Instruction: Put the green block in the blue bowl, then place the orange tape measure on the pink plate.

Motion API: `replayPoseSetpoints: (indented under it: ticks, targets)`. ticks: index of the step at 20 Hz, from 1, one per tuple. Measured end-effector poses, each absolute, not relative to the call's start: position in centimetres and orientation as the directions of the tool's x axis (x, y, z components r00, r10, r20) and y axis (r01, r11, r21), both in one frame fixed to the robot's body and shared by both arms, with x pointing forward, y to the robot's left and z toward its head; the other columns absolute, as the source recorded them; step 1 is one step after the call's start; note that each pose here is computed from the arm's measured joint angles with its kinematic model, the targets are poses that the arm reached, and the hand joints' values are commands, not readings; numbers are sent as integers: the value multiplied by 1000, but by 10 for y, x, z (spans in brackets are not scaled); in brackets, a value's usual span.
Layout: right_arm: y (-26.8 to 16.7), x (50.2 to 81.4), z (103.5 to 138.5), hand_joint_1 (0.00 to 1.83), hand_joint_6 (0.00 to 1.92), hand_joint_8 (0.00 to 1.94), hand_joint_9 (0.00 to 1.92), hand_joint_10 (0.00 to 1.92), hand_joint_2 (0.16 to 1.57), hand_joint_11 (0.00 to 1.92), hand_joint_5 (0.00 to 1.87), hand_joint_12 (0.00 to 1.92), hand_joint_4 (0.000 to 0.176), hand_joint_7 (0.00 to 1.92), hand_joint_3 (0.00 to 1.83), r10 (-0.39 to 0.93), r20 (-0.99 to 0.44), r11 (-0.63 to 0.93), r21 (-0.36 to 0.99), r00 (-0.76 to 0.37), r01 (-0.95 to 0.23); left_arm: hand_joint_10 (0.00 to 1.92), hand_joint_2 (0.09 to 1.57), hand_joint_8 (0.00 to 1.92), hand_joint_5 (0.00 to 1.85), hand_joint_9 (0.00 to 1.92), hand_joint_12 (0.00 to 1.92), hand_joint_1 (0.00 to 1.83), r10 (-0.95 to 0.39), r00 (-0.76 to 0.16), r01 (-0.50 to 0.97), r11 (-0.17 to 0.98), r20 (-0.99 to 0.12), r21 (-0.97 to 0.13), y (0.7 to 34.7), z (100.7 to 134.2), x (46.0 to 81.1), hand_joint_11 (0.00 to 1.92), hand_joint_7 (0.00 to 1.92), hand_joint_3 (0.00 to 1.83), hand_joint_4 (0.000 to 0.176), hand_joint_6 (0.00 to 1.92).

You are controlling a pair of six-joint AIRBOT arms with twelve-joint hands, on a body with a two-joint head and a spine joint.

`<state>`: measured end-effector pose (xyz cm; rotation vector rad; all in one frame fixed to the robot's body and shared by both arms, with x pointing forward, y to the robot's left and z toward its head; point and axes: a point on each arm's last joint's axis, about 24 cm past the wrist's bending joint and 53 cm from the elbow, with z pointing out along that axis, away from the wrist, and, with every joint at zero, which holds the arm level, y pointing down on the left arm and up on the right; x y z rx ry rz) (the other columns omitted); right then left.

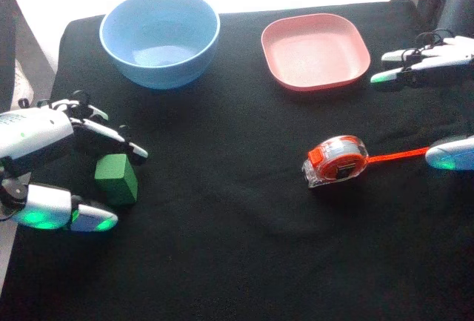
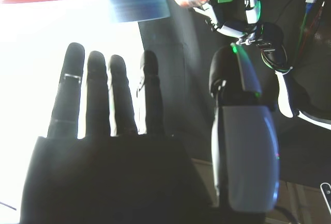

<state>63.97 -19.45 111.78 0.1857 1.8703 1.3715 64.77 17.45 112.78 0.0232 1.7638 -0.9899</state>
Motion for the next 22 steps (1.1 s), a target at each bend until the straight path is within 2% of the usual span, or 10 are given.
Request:
replayPoseSetpoints:
  ticks: [1, 2, 3, 5, 9, 12, 15, 17, 19, 22]
  targets:
    - [-194, 640, 1117, 758, 4, 3, 219, 5, 1084, 0, 429, 731, 62, 235, 1, 537, -505, 404, 857, -676, -320, 82, 1080, 28, 940, 823, 1126, 1017, -429, -432, 459, 653, -793, -603, 173, 1130, 650, 30, 1036, 14, 105, 762]
    - [-194, 640, 1117, 743, 3, 3, 240, 8, 1083, 0, 436, 784, 64, 247, 0, 537, -505, 405, 857, -676, -319, 231, 1105, 1004, 1044, 877, 1518, 1189, -429, -431, 461, 651, -794, -602, 172, 1130, 650, 89, 944, 19, 0, 674]
    - [-194, 640, 1117, 734, 2, 2, 239, 4, 1084, 0, 440, 772, 68, 248, 0, 537, -504, 402, 858, -676, -320, 776, 1110, 1223, 1105, 725, 1695, 1237, -432, -426, 465, 649, -795, -602, 172, 1133, 650, 129, 920, 6, 0, 575]
    - [-194, 640, 1117, 743, 2, 2, 233, 2, 1082, 0, 444, 743, 85, 241, 0, 537, -504, 403, 858, -677, -319, 949, 1079, 1115, 1161, 769, 1668, 1262, -436, -424, 466, 646, -793, -605, 171, 1134, 651, 363, 1018, 0, 0, 480]
    - [-194, 639, 1117, 742, 3, 3, 252, 3, 1087, 0, 455, 816, 65, 258, 2, 540, -499, 399, 861, -678, -315, 864, 1052, 1024, 1231, 1036, 1439, 1281, -442, -413, 480, 637, -796, -603, 168, 1142, 653, 769, 1091, 0, 0, 334]
    - [-194, 640, 1117, 764, 0, 0, 250, 1, 1092, 0, 453, 827, 65, 250, 2, 540, -498, 399, 861, -679, -315, 1297, 1079, 1221, 1268, 883, 1836, 1275, -469, -352, 535, 609, -810, -585, 161, 1172, 658, 422, 999, 1, 0, 189]
    - [-193, 639, 1116, 788, 1, 2, 247, 3, 1095, 0, 457, 833, 49, 258, 0, 541, -495, 396, 863, -680, -313, 1432, 1107, 1311, 1161, 885, 1861, 1268, -508, -254, 594, 589, -823, -548, 163, 1214, 665, 705, 941, 0, 0, 380]
    - [-192, 639, 1116, 741, 1, 0, 233, 0, 1104, 0, 459, 805, 56, 247, 2, 540, -495, 396, 863, -681, -313, 1585, 1107, 1154, 1005, 896, 1919, 1246, -518, -208, 614, 591, -829, -523, 165, 1231, 669, 827, 946, 0, 0, 886]
    - [-192, 639, 1116, 759, 4, 2, 229, 2, 1098, 0, 480, 763, 50, 257, 0, 542, -491, 392, 865, -682, -312, 1180, 1081, 1155, 1154, 903, 1650, 1271, -515, -163, 634, 599, -841, -489, 164, 1248, 673, 634, 1012, 0, 0, 477]
    - [-192, 640, 1115, 733, 0, 1, 260, 6, 1092, 0, 476, 854, 62, 268, 0, 541, -493, 394, 865, -681, -312, 759, 1063, 975, 1157, 973, 1300, 1252, -522, -69, 659, 616, -850, -432, 157, 1283, 691, 687, 1065, 1, 0, 558]
